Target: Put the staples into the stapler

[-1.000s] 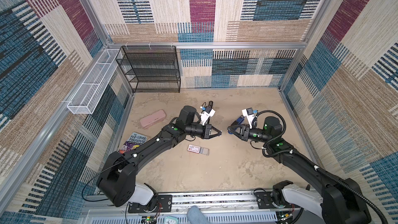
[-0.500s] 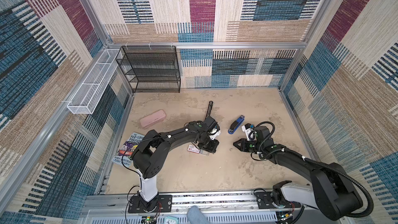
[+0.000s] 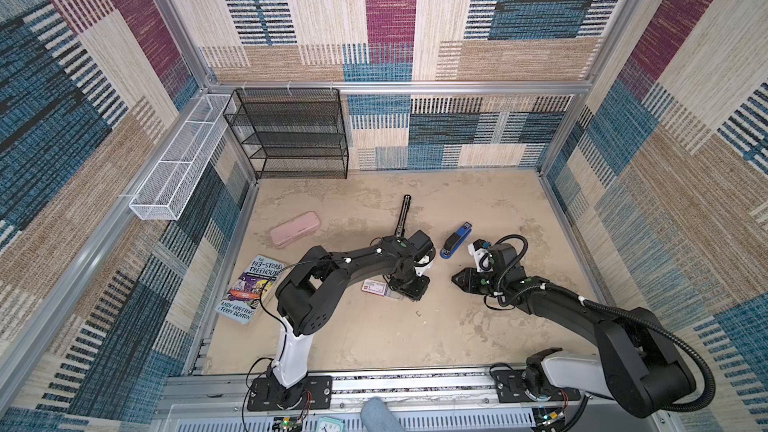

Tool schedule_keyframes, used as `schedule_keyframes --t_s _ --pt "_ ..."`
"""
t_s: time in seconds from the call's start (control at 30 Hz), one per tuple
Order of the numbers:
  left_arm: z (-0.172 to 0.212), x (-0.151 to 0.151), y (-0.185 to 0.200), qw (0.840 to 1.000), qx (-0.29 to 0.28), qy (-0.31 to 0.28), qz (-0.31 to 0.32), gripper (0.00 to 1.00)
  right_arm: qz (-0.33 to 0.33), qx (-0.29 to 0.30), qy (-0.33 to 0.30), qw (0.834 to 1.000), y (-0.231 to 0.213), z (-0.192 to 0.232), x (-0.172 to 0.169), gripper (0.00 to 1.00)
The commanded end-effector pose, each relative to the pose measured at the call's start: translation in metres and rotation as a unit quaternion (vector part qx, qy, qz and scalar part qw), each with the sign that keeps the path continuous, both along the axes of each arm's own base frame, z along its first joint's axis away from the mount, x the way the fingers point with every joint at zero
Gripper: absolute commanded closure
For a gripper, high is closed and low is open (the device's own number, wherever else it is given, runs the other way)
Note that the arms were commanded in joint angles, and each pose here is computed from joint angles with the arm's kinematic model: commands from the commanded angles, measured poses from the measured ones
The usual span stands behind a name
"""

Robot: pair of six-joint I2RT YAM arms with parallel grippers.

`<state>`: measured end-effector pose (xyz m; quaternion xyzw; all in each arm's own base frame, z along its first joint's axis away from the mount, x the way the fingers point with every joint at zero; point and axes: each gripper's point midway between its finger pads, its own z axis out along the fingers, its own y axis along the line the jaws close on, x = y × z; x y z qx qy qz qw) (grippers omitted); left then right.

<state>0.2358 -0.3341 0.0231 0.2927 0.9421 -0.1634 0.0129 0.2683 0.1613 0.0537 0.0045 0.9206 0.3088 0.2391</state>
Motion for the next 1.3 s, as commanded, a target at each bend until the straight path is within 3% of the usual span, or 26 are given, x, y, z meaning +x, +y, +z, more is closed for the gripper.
schedule_keyframes --t_s 0.0,0.3,0.73,1.27 --pt "-0.003 -0.007 0.02 0.999 0.039 0.002 0.001 0.76 -0.001 0.005 -0.014 1.0 0.002 0.006 0.005 0.69" --pt "-0.008 -0.015 0.031 0.998 0.058 0.005 0.002 0.77 0.004 0.013 -0.021 1.0 0.005 0.011 0.008 0.69" --pt "0.016 -0.009 0.034 0.998 0.053 -0.035 0.011 0.75 0.005 0.019 -0.02 1.0 0.007 0.007 0.004 0.69" --pt "-0.002 -0.015 0.034 0.997 0.077 -0.019 0.005 0.76 0.007 0.019 -0.016 1.0 0.008 0.003 0.004 0.69"
